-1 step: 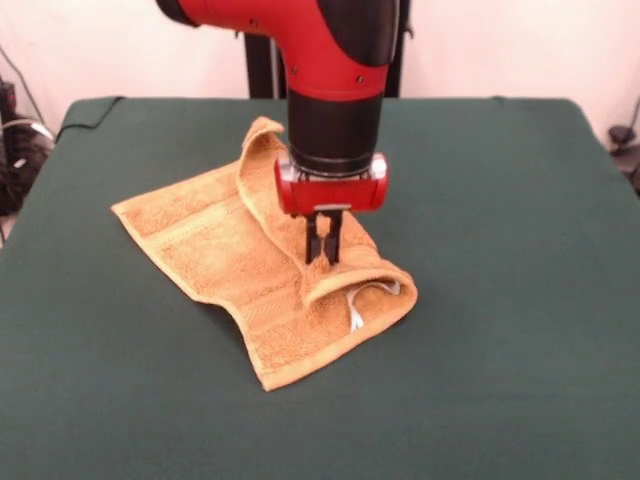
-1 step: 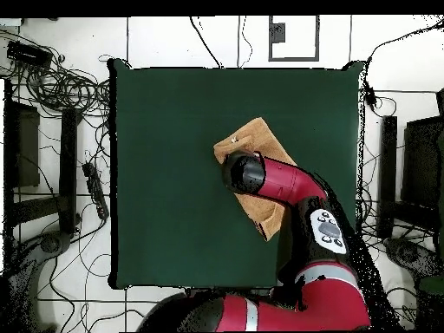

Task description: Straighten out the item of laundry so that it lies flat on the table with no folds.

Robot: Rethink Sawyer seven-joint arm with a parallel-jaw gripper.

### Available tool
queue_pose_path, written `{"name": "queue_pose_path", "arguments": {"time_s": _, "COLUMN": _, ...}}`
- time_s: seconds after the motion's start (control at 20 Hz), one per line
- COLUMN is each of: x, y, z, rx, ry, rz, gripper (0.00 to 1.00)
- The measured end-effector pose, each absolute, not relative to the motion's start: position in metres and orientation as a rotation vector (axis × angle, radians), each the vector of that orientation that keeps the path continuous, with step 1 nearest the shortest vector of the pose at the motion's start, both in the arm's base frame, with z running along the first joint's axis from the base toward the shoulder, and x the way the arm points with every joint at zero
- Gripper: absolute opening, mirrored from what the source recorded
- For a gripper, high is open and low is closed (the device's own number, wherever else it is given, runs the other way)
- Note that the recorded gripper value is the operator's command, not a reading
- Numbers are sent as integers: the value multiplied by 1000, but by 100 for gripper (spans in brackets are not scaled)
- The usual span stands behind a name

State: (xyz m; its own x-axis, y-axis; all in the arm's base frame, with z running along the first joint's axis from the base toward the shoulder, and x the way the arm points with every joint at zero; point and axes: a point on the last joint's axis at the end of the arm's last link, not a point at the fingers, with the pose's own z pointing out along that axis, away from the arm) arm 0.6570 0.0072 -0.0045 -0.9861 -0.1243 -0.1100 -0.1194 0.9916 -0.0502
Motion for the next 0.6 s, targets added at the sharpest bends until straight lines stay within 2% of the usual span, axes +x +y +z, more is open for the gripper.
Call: {"name": "queue_pose_path", "arguments": {"time_s": 0.6, "x": 651, "y": 14, "z": 11, "rx": -113, "ry": 3033, "rz": -36, "gripper": 0}}
